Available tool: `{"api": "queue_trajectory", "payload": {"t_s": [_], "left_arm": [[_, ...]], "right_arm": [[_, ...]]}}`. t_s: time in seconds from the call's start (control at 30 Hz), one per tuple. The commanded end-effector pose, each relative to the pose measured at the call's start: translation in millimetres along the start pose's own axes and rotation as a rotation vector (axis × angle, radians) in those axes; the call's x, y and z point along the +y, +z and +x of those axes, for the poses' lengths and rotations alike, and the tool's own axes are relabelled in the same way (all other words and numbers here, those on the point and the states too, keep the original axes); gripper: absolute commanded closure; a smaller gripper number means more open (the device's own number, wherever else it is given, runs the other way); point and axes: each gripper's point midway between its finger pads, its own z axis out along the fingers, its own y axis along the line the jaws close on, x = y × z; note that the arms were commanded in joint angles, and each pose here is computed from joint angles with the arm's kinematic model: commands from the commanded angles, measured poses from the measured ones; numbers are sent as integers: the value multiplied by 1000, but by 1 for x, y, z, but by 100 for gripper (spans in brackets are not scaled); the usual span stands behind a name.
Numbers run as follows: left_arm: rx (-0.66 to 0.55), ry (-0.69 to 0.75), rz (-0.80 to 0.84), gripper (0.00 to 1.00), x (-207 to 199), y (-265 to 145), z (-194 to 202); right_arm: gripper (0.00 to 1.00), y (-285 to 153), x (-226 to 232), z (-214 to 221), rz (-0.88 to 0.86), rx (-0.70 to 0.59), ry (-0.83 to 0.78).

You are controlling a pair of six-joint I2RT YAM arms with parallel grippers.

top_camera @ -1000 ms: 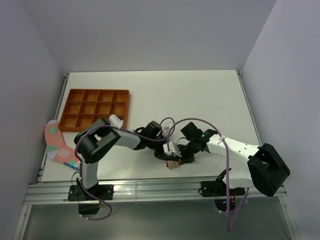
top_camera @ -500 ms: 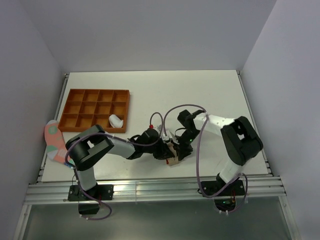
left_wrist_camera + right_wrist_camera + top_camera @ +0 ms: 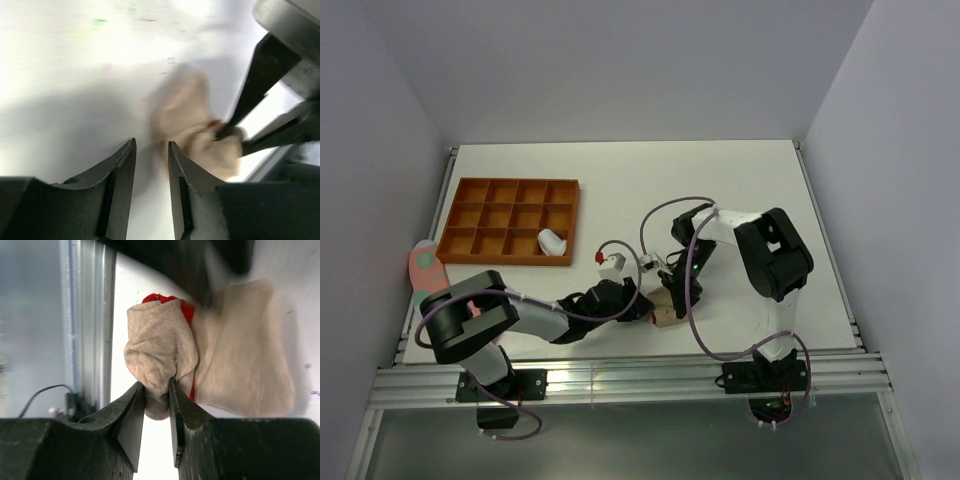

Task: Roll the socks
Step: Roll the sock at the center of the board.

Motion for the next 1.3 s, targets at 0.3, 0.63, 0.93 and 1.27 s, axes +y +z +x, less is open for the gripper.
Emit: {"api": "queue_trajectory", "payload": {"t_s": [0.3,0.63,0.93,1.27], "left_arm": [[-258,276,49,61,-21,-47,-30],[-135,573,199,55,-75,-38,-3],[-22,734,192,55,-78,-8,18],[12,718,187,54,-60,1,22]], "right_arm": [[68,-8,-7,4,-52,73,187],[67,-9,-27,5,-33,111,275],[67,-8,-35,5,-17,124,295],[67,-6,-34,8,-25,130,300]]}}
